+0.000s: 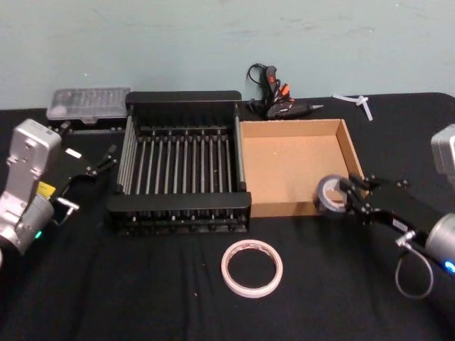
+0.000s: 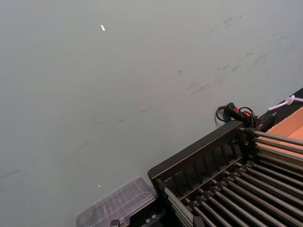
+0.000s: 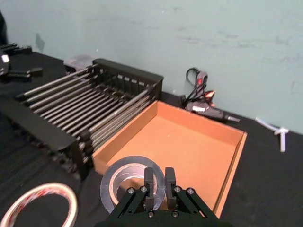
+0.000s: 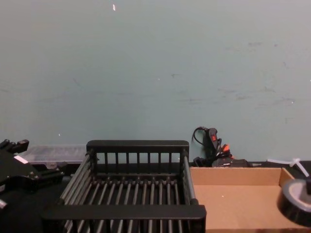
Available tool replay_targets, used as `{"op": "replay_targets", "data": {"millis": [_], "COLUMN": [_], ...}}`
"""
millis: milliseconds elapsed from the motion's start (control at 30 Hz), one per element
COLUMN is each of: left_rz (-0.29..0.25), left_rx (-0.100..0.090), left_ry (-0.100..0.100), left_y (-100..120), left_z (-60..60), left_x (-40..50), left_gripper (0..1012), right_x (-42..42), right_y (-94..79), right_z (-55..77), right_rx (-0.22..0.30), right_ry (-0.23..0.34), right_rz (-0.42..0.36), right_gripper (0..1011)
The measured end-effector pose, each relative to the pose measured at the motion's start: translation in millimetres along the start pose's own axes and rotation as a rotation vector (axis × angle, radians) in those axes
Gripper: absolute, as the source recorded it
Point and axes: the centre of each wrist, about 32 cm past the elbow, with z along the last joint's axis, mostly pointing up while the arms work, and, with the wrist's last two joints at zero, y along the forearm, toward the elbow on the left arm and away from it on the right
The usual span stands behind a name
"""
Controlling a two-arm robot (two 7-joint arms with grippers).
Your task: Pick up the white tape and place it into the black box , Pick up the silver tape and place it into the brown box.
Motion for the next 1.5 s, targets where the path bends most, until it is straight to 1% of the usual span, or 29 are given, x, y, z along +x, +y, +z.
{"op": "replay_targets", "data": {"millis": [100,167,267,333,433,467,567,700,933,1067,1100,1233,1500], "left_rz": [0.000,0.000,0.000,0.000,0.000,0.000,0.000,0.000,0.000,0.000,0.000,0.000,0.000], "left_rx": [0.000,0.000,0.000,0.000,0.000,0.000,0.000,0.000,0.000,0.000,0.000,0.000,0.000], "left_ry": [0.000,0.000,0.000,0.000,0.000,0.000,0.000,0.000,0.000,0.000,0.000,0.000,0.000], "left_y": [0,0,0,0,0,0,0,0,0,0,0,0,0], "left_z": [0.0,0.0,0.0,0.0,0.0,0.0,0.0,0.0,0.0,0.0,0.0,0.0,0.0], "left_x": [0.0,0.0,0.0,0.0,0.0,0.0,0.0,0.0,0.0,0.0,0.0,0.0,0.0], "left_gripper": [1001,1001,1001,1001,1001,1001,1001,1001,1001,1001,1001,1001,1001], "right_x": [2.6,3.1,6.2,7.5,10.7,10.7,13.0,15.0,19.9,22.4,23.7,25.7,27.5], "right_y": [10.2,12.3,22.8,27.3,39.5,39.5,52.3,62.8,88.5,102.0,107.1,118.4,132.3], "right_z": [7.5,8.9,14.3,16.3,19.2,19.2,21.5,23.1,26.3,26.6,26.2,23.4,16.4], "right_rx": [0.018,0.021,0.034,0.038,0.046,0.046,0.052,0.054,0.053,0.042,0.033,0.006,-0.054], "right_ry": [-0.012,-0.014,-0.023,-0.027,-0.035,-0.035,-0.043,-0.048,-0.052,-0.049,-0.048,-0.035,-0.013], "right_rz": [-0.020,-0.024,-0.040,-0.046,-0.058,-0.058,-0.069,-0.077,-0.112,-0.130,-0.139,-0.153,-0.162], "right_gripper": [145,145,146,145,145,146,145,145,146,146,146,145,146]}}
